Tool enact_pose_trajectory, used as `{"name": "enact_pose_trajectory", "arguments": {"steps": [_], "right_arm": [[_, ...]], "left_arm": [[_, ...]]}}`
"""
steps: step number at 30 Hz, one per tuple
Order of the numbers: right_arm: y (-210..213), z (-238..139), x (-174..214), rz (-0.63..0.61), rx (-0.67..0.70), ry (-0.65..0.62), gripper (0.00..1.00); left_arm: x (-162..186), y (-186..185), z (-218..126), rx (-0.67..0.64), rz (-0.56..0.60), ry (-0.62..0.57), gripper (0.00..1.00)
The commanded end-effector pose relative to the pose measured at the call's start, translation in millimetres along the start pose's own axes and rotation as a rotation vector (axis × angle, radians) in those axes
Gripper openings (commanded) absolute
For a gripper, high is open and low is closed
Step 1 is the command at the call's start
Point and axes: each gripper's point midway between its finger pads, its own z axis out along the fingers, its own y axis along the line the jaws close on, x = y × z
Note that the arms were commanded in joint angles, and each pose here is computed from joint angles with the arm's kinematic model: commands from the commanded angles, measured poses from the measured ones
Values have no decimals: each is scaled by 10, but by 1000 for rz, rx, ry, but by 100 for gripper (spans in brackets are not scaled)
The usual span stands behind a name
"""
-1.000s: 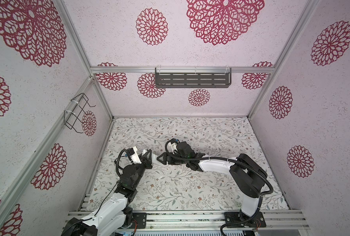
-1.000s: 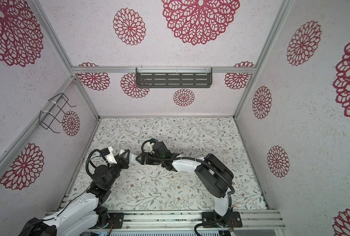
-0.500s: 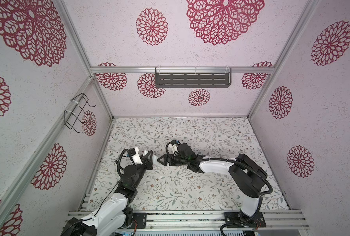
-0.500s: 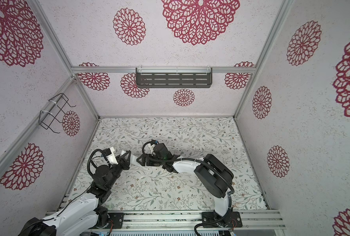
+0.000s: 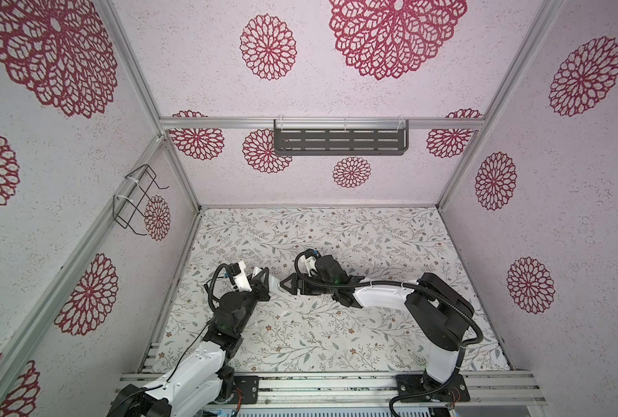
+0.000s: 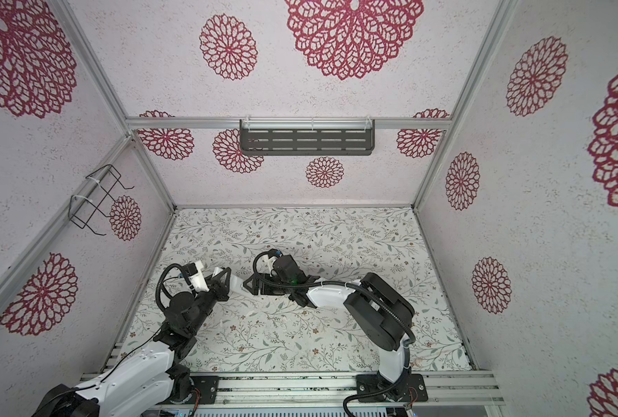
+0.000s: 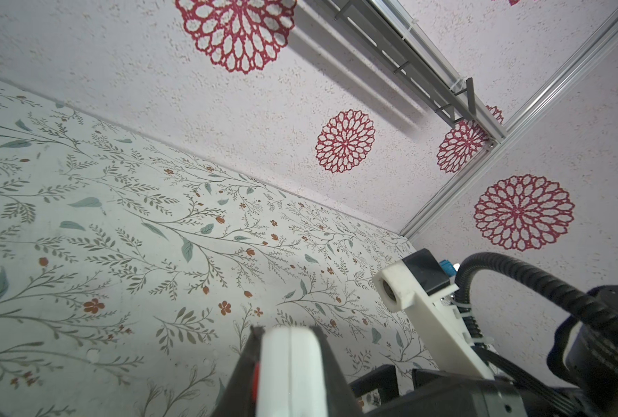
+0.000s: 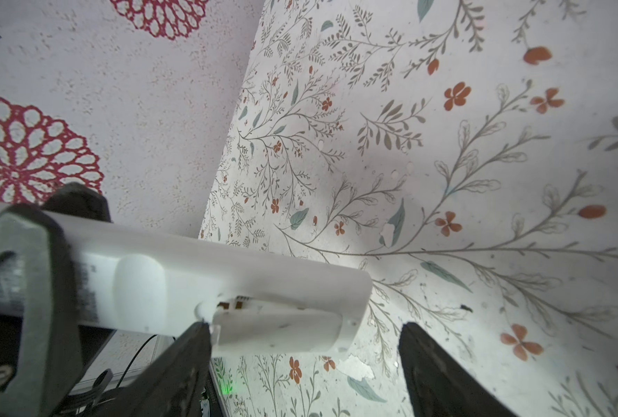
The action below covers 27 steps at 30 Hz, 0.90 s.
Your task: Load the batteries into the remote control
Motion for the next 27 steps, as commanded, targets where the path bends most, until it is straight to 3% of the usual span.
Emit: {"name": "enact_pose_trajectory", "arguments": {"steps": [1,27], "right_arm": [[-408,-82,32,50,145,-5,85],[-69,-65,-203,-45,56,-39,87]], "left_arm": [[-444,-193,-50,63,-17,-167,0],[-421,-316,-19,136,-34,-147,0]]}}
